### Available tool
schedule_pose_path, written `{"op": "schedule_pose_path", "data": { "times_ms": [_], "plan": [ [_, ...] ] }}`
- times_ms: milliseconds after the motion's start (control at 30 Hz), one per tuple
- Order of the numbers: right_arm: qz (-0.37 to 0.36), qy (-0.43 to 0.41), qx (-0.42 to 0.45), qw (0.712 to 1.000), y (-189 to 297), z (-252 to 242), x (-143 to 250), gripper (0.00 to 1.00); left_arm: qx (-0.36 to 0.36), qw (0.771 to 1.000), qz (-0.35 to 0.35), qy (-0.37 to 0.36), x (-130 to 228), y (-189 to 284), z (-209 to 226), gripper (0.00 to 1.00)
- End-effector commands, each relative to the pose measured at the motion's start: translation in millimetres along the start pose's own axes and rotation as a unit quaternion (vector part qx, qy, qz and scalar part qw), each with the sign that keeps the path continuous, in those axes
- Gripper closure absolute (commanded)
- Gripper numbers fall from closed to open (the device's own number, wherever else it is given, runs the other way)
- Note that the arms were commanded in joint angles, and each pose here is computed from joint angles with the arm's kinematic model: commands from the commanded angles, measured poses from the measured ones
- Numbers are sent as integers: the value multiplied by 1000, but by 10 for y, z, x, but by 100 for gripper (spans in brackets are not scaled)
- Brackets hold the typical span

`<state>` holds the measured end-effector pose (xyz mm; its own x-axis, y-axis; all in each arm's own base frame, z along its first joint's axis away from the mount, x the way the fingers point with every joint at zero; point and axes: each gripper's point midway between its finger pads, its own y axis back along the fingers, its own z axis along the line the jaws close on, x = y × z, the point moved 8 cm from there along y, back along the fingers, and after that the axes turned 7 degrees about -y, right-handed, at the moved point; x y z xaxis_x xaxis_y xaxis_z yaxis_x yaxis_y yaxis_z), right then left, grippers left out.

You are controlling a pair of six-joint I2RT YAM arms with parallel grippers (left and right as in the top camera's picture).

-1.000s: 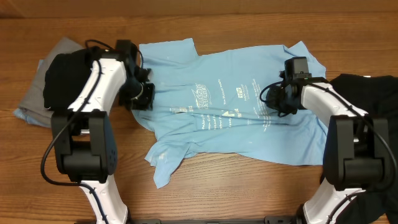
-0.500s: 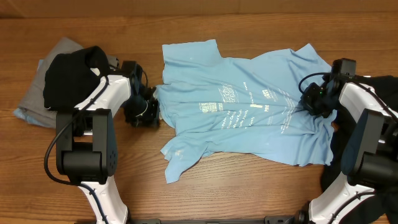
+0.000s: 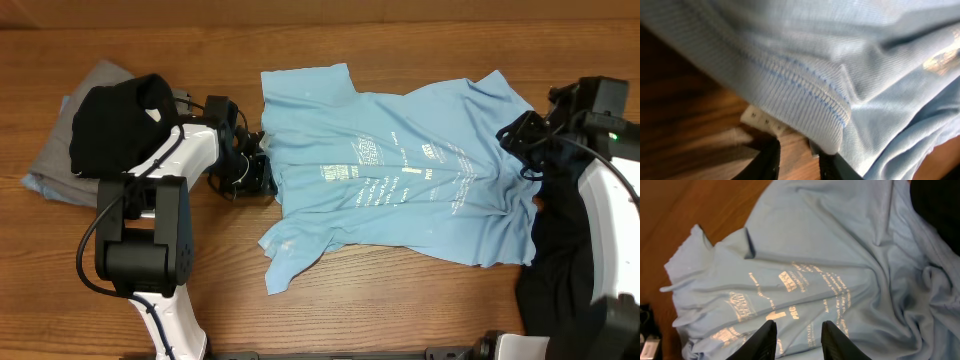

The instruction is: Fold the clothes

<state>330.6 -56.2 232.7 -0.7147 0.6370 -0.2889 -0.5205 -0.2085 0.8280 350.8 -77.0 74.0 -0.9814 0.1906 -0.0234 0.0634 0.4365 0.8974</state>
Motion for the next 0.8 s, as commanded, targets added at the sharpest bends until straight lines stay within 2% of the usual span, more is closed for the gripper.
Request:
{"op": "schedule_pose_path", "data": {
  "times_ms": [0,167,267,467,533,600,700,767],
  "plan": [
    [-24,28,-22,999,227,116,5,64,-8,998,50,25,206,-105,49,73],
    [-18,26,-19,999,257,109,44,65,-26,997,72,20,276,-94,79,71],
    [-17,25,-19,999,257,109,46,65,-33,998,49,11,196,-104,98,68],
    [-6,22,-16,1000,255,95,83,65,-37,999,-17,-1,-31,-154,70,69],
    [0,19,-13,1000,255,85,102,65,-39,999,-25,-8,-47,-181,62,76],
    [3,18,-11,1000,254,79,114,66,-39,999,-18,-6,-9,-208,63,96],
    [8,16,-9,1000,255,71,129,66,-40,999,3,7,50,-171,75,96],
    [21,16,-4,1000,240,72,184,66,-50,998,15,26,23,48,157,96]
  ]
}}
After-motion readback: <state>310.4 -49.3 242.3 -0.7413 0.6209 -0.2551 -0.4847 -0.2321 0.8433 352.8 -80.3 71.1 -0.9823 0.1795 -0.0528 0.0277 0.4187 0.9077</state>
